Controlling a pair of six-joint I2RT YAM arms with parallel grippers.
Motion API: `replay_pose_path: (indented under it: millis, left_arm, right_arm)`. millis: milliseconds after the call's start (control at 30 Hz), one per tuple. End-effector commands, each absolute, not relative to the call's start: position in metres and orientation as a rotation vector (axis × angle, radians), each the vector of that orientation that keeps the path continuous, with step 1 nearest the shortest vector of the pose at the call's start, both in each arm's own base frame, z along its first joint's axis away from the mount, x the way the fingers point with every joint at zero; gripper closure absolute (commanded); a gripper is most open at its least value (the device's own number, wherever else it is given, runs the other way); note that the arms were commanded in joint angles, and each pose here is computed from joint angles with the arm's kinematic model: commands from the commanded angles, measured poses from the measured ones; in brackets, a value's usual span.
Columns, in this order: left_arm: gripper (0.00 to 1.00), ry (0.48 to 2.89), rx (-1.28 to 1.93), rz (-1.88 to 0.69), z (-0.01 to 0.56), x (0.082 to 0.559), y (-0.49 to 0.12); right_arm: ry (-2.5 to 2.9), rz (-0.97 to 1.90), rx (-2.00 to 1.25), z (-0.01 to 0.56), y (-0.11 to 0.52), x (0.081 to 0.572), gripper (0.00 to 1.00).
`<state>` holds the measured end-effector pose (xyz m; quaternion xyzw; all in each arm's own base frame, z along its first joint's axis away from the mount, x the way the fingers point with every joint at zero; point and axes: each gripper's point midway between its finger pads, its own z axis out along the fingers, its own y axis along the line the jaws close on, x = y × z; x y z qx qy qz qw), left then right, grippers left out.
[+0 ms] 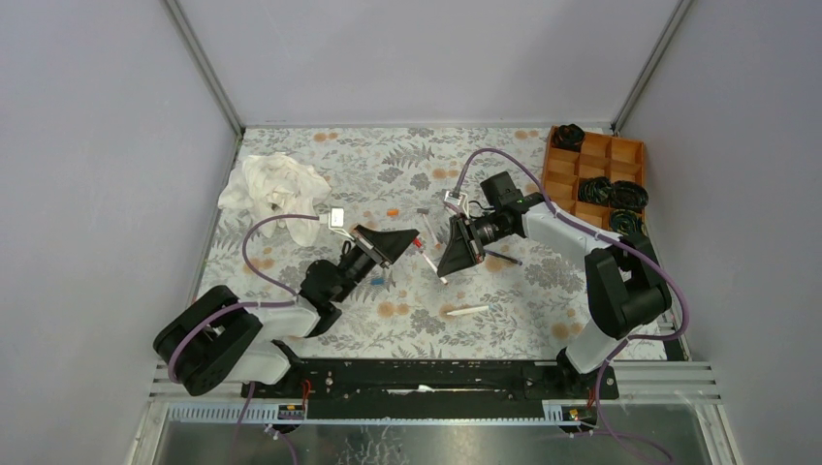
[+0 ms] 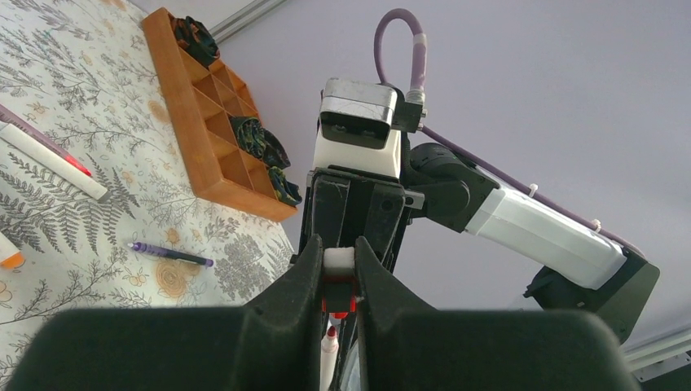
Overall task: Insert the pens into the pen caps
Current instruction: Insert the pen cap onto the pen.
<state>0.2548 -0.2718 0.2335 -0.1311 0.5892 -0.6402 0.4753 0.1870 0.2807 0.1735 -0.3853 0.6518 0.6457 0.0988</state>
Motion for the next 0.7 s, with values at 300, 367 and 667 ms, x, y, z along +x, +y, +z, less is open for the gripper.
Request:
replay_pose_path:
  millis: [300, 367, 667]
  left_arm:
    - [1.0, 1.377, -0.28, -1.587, 0.2483, 0.2507, -0.275]
    - [1.0, 1.377, -0.278, -1.584, 0.2482, 0.2505, -0.2744]
    - [1.0, 1.374, -0.281, -1.565, 0.2488, 0.2515, -0.2722]
  right_arm:
    - [1.863, 1.93, -1.138, 0.1896, 0.2803, 0.1898, 1.0]
    - [1.862, 1.931, -1.135, 0.1896, 0.2799, 0.1902, 1.0]
    - [1.854, 1.928, -1.138, 0.1915, 0.2793, 0.1901, 1.0]
